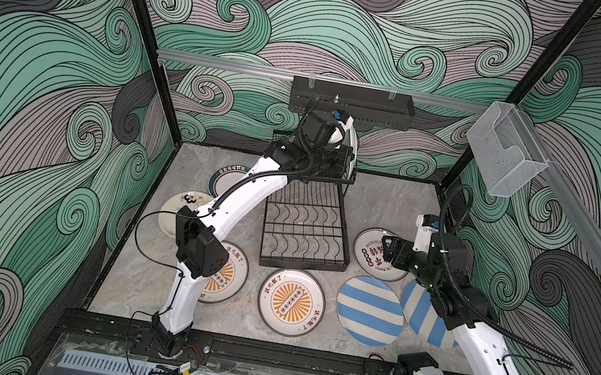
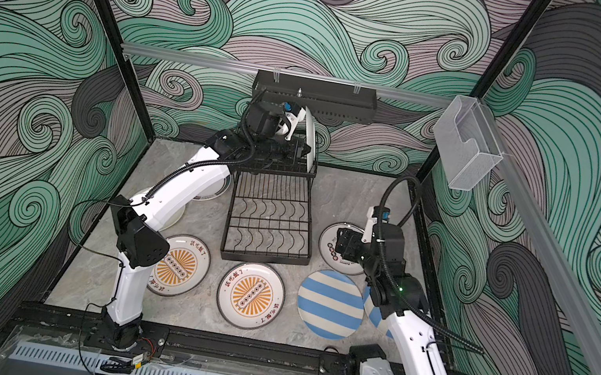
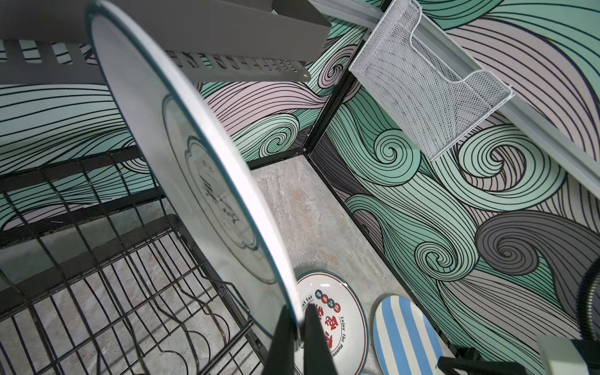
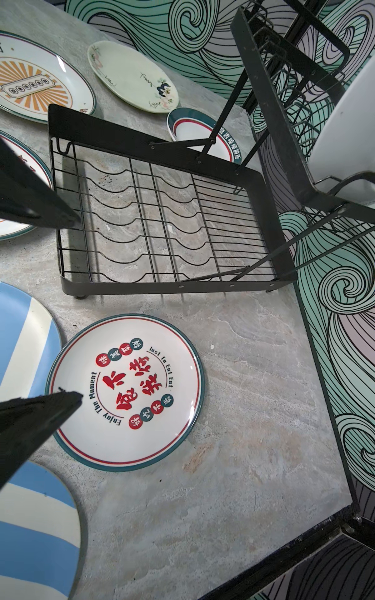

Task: Load plates into a dish rack
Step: Pick up the plate from the dish rack, then place the plate on the dish rack.

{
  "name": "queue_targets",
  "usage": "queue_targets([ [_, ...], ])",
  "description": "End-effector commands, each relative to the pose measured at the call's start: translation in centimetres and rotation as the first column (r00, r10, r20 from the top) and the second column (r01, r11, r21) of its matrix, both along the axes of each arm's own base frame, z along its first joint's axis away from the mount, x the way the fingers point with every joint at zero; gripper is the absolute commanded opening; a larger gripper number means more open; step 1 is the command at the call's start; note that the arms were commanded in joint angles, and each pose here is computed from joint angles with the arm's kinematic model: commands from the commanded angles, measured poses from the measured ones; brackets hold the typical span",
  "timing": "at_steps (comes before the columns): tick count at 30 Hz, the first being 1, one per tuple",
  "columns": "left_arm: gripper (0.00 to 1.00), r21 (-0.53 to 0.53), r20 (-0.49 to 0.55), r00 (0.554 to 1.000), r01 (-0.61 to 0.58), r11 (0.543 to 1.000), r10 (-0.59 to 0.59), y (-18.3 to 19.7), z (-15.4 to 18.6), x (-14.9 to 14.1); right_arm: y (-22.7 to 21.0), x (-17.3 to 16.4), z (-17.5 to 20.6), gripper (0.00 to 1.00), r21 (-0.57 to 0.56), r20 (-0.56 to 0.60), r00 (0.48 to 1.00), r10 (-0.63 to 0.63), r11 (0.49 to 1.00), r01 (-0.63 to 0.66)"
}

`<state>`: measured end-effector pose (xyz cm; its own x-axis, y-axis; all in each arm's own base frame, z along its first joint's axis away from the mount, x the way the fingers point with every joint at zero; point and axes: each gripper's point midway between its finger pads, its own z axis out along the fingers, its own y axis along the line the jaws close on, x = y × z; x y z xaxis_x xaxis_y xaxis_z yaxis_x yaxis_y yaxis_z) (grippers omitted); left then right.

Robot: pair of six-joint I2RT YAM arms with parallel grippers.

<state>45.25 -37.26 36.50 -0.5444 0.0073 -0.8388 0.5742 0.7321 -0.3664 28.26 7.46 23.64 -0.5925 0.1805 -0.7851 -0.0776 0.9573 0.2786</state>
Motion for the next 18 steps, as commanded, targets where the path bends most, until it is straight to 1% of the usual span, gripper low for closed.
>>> queue_targets([
  [1,0.0,0.004,0.1,0.995,-0.027,1.0,0.026,2.5,3.3,-0.1,0.3,0.3,0.3,0.79,0.009,0.02,1.0,0.011,1.0,-0.012],
  [5,0.0,0.022,0.098,0.995,-0.036,0.999,0.034,3.5,2.3,0.5,0.5,0.4,0.2,0.79,0.005,0.016,1.0,0.017,1.0,-0.017],
  [10,0.0,0.025,0.163,0.984,0.069,0.997,-0.072,2.4,2.7,0.3,0.5,0.5,0.3,0.79,0.0,0.018,1.0,0.017,1.0,-0.017],
  [13,0.0,0.042,0.149,0.982,0.109,0.993,-0.115,1.8,2.4,0.4,0.6,0.5,0.4,0.79,-0.003,0.02,1.0,0.016,1.0,-0.016],
  [18,0.0,0.052,0.11,0.987,0.112,0.992,-0.117,1.6,1.5,0.6,0.6,0.6,0.2,0.79,-0.004,0.015,1.0,0.013,1.0,-0.013],
])
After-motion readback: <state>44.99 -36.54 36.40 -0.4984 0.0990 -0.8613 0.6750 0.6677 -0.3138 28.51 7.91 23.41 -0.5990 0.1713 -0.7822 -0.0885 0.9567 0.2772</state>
